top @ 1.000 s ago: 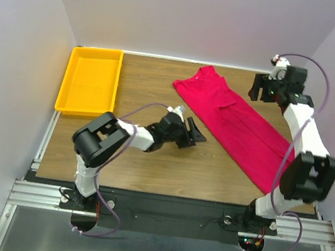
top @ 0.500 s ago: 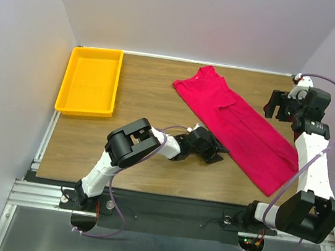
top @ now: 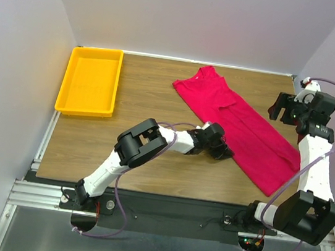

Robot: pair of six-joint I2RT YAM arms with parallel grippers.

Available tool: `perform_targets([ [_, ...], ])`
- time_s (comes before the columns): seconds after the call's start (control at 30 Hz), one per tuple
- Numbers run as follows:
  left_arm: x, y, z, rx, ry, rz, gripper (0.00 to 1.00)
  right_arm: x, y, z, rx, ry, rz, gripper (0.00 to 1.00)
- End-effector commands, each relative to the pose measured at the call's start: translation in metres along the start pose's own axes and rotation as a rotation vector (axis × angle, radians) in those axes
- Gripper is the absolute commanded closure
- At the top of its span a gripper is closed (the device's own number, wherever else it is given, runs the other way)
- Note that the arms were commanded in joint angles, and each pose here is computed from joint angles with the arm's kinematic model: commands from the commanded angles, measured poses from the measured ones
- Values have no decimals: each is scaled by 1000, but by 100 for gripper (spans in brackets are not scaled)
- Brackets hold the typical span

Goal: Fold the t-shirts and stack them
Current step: Fold the tshirt

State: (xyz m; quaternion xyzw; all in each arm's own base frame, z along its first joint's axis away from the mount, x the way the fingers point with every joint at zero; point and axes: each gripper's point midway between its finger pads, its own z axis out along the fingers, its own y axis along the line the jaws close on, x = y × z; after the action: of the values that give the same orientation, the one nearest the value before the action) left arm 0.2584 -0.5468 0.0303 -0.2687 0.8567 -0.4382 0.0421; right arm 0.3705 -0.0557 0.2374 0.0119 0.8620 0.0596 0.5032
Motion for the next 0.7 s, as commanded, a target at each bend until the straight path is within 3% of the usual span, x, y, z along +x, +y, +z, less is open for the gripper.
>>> perform_targets([
  [0.0,-17,72,13,-233,-79,67,79,-20,1,-11,-6,-81,-9,13],
  [0.2,-30,77,4,-228,-82,161,99,-16,1,-13,-5,-80,-14,13],
  [0.47,-62,93,-65,-154,-24,348,100,-9,4,-10,-27,-64,-25,13],
  [0.67,-97,140,-127,-208,50,508,100,1,5,-6,-46,-43,-29,13],
])
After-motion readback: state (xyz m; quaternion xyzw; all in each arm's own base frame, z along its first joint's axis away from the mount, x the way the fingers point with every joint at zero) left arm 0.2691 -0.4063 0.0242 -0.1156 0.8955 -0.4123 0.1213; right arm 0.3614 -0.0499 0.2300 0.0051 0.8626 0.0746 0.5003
